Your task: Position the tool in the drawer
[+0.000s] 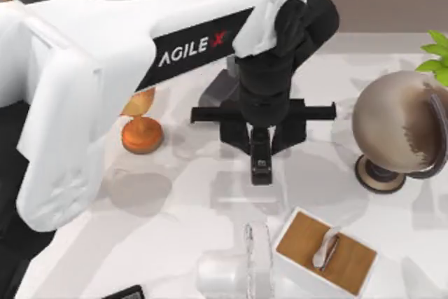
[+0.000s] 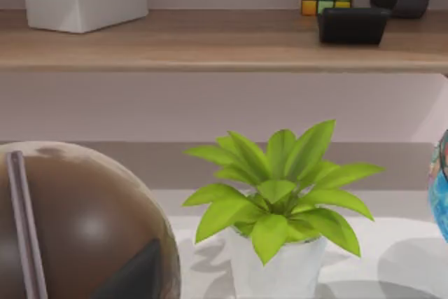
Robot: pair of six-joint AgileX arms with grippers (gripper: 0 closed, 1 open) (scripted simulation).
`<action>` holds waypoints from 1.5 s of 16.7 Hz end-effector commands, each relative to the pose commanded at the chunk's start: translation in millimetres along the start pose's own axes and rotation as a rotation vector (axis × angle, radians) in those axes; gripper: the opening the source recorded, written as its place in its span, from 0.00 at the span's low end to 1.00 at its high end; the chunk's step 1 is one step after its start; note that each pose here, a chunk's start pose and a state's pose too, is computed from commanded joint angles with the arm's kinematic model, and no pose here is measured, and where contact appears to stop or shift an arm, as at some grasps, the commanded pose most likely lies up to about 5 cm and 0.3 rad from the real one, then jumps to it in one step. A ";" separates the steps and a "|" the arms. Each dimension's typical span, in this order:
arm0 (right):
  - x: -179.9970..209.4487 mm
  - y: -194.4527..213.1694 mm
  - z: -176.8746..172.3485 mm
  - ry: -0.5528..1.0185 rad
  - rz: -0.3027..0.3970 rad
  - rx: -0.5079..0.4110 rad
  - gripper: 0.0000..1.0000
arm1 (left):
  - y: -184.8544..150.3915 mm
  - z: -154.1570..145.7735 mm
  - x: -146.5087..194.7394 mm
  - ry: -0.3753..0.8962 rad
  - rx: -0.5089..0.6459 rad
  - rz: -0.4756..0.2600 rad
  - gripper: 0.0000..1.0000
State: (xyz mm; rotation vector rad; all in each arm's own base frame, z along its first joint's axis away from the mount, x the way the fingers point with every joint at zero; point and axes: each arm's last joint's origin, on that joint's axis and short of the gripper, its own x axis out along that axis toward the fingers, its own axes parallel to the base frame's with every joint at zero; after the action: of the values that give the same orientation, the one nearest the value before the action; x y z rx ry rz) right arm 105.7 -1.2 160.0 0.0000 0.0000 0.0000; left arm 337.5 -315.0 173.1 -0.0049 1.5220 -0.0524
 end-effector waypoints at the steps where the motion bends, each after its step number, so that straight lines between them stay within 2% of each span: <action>1: 0.0 0.0 0.0 0.000 0.000 0.000 1.00 | 9.1 8.5 -16.4 -0.032 0.003 -0.023 0.00; 4: 0.0 0.0 0.0 0.000 0.000 0.000 1.00 | 54.8 39.3 -73.2 -0.158 -0.002 -0.085 0.00; 7: 0.0 0.0 0.0 0.000 0.000 0.000 1.00 | 128.5 69.7 -123.9 -0.290 -0.038 -0.091 0.00; 10: 0.0 0.0 0.0 0.000 0.000 0.000 1.00 | 218.2 91.1 -157.4 -0.393 -0.092 -0.036 0.00; 13: 0.0 0.0 0.0 0.000 0.000 0.000 1.00 | 309.0 103.0 -166.3 -0.431 -0.137 0.050 0.00; 16: 0.0 0.0 0.0 0.000 0.000 0.000 1.00 | 388.9 110.7 -143.9 -0.381 -0.150 0.121 0.00; 19: 0.0 0.0 0.0 0.000 0.000 0.000 1.00 | 449.2 115.9 -95.4 -0.270 -0.125 0.142 0.00; 22: 0.0 0.0 0.0 0.000 0.000 0.000 1.00 | 481.7 117.5 -41.2 -0.148 -0.070 0.120 0.00; 25: 0.0 0.0 0.0 0.000 0.000 0.000 1.00 | 485.8 116.8 -5.1 -0.050 -0.010 0.083 0.00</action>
State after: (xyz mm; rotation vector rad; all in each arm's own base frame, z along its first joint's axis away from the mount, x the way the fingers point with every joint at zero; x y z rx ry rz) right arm 105.7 -1.2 160.0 0.0000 0.0000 0.0000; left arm 469.0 167.0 166.5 0.0482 1.4708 0.0214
